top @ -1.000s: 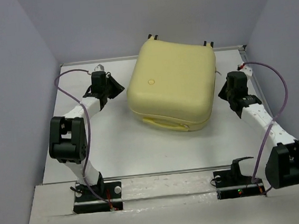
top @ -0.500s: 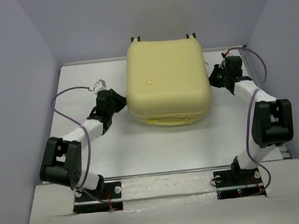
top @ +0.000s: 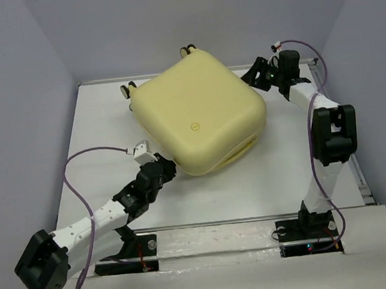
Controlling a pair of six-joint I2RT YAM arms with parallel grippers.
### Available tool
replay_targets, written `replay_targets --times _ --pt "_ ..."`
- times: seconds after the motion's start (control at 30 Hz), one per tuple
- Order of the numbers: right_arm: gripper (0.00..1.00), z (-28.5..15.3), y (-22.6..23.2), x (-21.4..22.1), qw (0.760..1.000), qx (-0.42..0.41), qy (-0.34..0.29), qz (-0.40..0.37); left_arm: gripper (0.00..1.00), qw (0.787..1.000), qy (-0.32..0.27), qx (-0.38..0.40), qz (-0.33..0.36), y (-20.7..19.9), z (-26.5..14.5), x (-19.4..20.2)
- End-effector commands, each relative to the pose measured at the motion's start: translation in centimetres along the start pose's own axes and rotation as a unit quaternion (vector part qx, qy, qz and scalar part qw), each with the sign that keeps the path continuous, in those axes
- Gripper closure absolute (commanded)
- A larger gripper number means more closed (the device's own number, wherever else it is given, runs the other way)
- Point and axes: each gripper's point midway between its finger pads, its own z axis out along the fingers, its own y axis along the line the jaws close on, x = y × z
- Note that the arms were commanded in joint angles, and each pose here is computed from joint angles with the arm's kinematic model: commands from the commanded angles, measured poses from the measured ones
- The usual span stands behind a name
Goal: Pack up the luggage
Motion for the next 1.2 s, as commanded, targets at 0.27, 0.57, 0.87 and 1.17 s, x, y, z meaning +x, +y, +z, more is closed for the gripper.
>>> replay_targets --times 0.27,0.57,0.87,1.17 --pt "0.28 -8.1 14.1 -1.1 0.99 -0.038 -0.065 -0.115 0.68 0.988 -0.037 0.143 -0.053 -9.5 -4.1 -4.1" --pt "0.72 -16.9 13.2 1.8 0.978 -0.016 -0.166 -0.128 0.4 0.991 -0.095 0.096 -0.021 -9.0 -5.1 -8.7" --pt "0.78 -20.3 10.1 11.4 0.985 -0.052 -0.136 -0.091 0.07 0.992 -0.117 0.049 -0.024 -7.1 -0.8 -19.6" --pt "0.63 -21.5 9.6 16.1 0.988 -0.085 -0.08 -0.1 0.01 0.993 -0.046 0.027 -0.101 -1.3 8.2 -22.5"
